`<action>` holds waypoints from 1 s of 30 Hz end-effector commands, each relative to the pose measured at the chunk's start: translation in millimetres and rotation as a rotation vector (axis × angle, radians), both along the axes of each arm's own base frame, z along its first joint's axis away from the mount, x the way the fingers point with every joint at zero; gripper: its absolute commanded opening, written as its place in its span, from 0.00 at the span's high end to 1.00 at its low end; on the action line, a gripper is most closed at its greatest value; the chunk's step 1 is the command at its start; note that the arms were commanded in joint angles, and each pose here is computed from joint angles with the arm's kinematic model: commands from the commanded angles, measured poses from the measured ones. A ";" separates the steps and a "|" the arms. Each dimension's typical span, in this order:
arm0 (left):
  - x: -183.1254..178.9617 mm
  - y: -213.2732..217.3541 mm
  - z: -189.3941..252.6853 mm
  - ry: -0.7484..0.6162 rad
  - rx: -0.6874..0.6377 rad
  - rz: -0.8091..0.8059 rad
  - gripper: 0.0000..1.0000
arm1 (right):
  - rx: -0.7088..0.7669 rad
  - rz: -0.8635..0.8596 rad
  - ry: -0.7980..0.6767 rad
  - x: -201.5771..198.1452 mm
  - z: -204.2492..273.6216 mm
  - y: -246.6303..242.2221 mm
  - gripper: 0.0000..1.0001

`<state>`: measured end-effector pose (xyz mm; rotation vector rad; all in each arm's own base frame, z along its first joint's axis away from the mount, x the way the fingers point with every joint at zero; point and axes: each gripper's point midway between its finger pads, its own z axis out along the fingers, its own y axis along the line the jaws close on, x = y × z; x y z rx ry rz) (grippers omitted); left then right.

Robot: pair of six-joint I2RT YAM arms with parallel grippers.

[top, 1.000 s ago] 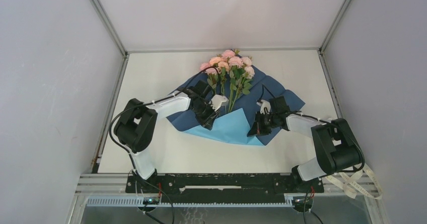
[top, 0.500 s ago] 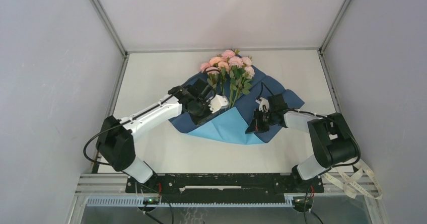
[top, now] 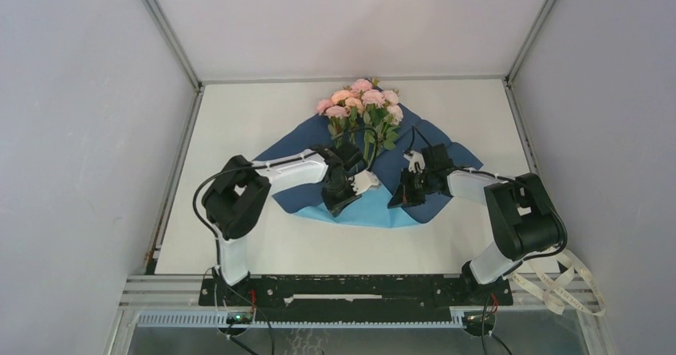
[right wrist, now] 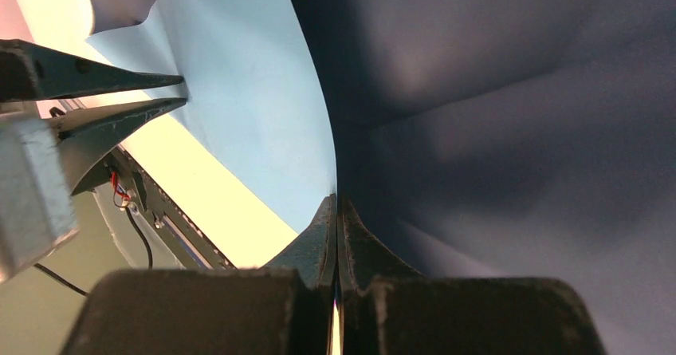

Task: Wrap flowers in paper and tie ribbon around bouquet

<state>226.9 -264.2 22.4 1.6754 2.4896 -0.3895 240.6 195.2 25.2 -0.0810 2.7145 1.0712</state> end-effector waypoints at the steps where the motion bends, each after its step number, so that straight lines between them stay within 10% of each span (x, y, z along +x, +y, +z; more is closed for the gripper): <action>1: -10.8 22.1 -8.4 0.024 0.043 0.003 0.79 | -0.022 -0.006 -0.032 11.3 3.2 -4.9 1.00; 20: -38.4 160.1 0.0 0.083 0.274 0.003 0.82 | -0.042 -0.012 -0.012 9.1 -2.1 -12.1 1.00; 30: -53.2 44.2 63.2 0.055 -0.003 -0.283 0.81 | -0.033 -0.016 -0.009 13.3 0.8 -5.8 1.00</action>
